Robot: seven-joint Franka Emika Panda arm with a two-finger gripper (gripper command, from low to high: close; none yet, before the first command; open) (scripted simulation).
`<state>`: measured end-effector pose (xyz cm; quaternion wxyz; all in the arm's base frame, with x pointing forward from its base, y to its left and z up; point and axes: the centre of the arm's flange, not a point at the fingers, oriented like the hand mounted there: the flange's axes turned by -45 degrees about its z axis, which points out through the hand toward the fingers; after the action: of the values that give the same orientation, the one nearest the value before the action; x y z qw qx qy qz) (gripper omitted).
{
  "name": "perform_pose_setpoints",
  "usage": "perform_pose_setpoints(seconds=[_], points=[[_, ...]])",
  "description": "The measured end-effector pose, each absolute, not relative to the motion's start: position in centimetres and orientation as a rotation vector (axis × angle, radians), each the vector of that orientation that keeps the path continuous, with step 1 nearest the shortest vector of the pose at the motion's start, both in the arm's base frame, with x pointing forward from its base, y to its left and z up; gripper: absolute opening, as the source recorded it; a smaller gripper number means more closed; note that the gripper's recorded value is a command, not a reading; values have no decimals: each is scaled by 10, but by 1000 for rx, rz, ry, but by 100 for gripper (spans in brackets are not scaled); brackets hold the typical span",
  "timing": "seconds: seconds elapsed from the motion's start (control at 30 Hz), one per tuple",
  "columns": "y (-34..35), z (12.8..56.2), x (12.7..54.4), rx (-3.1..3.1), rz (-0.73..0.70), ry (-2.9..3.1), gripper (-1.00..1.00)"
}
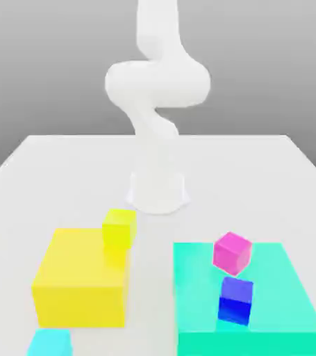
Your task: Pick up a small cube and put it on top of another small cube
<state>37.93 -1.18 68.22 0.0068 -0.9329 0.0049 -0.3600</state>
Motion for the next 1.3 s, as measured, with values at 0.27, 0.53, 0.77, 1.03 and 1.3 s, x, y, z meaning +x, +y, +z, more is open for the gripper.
perform_pose_setpoints(seconds=[0.27,0.53,0.77,1.03,1.3], points=[[-52,571,468,-3000,-821,12,0],[-95,440,519,-3063,-524,24,0],[-135,317,530,-3108,-261,44,0],[-169,182,513,-3141,-9,46,0],[-170,141,512,-3141,0,46,-100]])
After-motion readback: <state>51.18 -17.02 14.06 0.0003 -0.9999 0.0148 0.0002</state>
